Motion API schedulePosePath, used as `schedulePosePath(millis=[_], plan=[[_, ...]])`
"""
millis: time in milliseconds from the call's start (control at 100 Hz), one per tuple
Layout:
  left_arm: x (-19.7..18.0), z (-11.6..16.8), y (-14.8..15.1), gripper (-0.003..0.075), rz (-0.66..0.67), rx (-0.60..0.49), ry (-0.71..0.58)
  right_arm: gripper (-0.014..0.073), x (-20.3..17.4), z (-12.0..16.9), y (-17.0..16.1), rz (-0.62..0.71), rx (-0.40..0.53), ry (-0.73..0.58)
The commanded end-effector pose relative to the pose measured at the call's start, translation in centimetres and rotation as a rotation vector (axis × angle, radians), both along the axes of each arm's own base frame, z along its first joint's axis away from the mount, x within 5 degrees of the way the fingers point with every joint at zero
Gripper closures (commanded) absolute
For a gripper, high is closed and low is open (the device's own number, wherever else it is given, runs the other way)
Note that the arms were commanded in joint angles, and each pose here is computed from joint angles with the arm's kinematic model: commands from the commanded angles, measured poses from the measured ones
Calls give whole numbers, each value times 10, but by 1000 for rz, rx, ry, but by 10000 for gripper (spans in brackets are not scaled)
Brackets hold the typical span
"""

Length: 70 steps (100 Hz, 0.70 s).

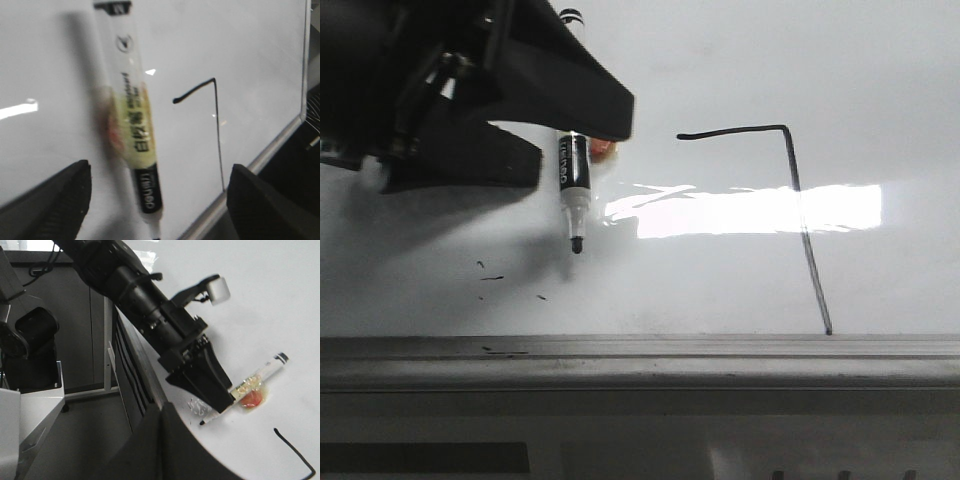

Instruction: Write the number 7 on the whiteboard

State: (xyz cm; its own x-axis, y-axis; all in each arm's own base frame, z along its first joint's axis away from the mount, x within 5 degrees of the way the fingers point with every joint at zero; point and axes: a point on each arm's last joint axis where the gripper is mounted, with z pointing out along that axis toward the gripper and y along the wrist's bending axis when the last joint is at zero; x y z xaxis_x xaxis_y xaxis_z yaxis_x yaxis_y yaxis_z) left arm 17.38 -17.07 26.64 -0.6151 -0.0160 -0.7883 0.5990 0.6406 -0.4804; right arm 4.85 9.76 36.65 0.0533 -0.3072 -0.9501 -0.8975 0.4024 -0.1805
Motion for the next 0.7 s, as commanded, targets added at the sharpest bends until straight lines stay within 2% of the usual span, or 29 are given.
schedulePosePath(millis=[0, 100, 200, 270, 400, 690], plan=[[-7, 24, 15, 180, 54, -32, -97, 655, -5, 17, -15, -13, 82, -65], [-30, 44, 31, 226, 14, -32, -248, 643, -13, 22, -36, -28, 129, -129], [-51, 53, 48, 333, -8, -23, -371, 638, -19, 20, -58, -61, 156, -227], [-65, 54, 59, 452, -15, -23, -432, 638, -20, 12, -70, -100, 150, -260], [-86, 45, 75, 742, -13, -41, -485, 638, -21, -6, -87, -174, 178, -222], [-105, 39, 89, 741, -7, -81, -540, 639, -25, -12, -96, -181, 198, -223]])
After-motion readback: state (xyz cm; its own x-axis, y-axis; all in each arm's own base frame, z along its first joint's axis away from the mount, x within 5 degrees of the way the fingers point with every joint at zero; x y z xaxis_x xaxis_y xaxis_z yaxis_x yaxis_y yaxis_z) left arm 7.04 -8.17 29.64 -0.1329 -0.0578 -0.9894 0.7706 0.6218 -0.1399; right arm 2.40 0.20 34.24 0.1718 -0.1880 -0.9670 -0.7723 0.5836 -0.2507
